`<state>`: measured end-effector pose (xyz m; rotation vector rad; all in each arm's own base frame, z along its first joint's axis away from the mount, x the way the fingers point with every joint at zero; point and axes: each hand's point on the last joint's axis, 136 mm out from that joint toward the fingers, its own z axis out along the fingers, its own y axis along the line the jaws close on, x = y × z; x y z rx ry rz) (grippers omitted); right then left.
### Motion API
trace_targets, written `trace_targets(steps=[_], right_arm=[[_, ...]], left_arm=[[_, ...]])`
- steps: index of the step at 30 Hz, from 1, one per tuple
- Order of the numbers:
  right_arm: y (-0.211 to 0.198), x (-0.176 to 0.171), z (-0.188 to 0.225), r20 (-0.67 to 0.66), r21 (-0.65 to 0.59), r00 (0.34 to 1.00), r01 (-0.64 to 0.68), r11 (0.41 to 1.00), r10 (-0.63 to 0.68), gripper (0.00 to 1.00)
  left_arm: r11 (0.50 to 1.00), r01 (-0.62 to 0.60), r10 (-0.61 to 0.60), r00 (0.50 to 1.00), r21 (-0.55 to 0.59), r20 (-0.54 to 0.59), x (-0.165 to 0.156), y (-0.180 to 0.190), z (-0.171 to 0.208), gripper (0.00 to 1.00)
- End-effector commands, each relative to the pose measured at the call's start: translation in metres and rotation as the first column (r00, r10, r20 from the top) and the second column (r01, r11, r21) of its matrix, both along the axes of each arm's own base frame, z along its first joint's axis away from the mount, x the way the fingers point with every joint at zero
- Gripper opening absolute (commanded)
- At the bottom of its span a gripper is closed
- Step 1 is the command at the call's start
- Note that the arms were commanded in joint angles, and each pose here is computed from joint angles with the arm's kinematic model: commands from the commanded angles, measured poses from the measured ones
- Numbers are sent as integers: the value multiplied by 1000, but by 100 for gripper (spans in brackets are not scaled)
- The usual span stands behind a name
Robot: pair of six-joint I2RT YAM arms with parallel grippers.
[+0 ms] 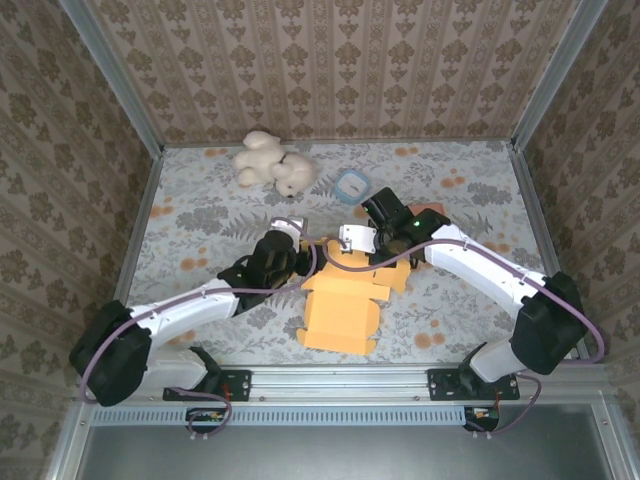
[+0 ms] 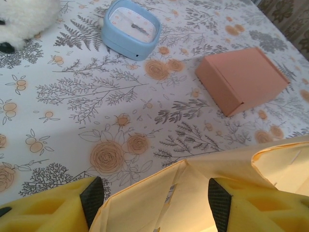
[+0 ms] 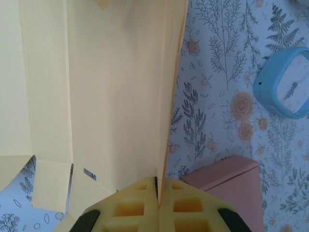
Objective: Fold the paper box
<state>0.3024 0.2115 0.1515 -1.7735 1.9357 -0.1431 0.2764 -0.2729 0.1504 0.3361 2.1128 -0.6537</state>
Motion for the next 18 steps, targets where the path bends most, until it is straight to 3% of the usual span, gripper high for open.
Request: trace_targets(steps=[1,6,10,18], right_arm=[[20,-6,-4,-29,69,998,-57,996,60,0],[30,-10,-9,-62,111,994,-82,990,89,0],[31,0,-27,-71,96,997,-35,995,42,0],[21,23,-58,-80,10,995,64,998,-63,0]], left_arm=[[998,19,-15,997,-54,77,12,-15,28,66],[998,-4,7,999,-67,47,20,-13,13,67],[997,-28,31,999,-74,30,26,-1,6,67],[998,-22,26,998,-56,64,0,36,25,67]])
